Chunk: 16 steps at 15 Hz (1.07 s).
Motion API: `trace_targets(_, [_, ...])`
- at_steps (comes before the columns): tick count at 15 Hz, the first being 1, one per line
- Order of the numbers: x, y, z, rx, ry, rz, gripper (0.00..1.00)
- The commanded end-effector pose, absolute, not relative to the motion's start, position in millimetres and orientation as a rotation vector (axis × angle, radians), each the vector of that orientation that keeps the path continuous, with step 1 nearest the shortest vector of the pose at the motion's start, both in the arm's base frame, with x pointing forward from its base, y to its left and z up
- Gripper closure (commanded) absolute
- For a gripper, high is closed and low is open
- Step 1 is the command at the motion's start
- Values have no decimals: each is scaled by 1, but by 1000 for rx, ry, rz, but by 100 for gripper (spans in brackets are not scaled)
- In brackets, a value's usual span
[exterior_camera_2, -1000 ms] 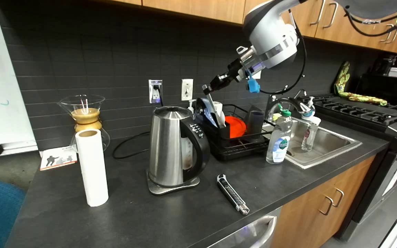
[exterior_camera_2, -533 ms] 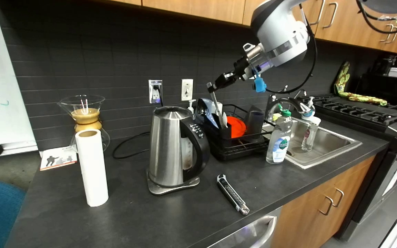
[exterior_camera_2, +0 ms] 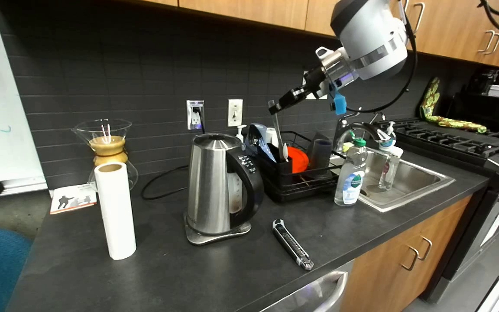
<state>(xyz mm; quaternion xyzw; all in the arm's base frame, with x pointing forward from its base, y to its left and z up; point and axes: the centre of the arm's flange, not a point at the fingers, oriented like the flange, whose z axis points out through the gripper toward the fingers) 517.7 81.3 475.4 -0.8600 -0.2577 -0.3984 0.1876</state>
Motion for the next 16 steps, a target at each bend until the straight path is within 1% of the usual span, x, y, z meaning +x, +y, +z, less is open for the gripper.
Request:
trace_targets(1, [484,93,484,-2449,-788,-1089,99])
trace_targets(7, [460,100,490,-2503,-884,-1040,99])
trace_targets(16, [441,114,496,-2627,-933,-847,99])
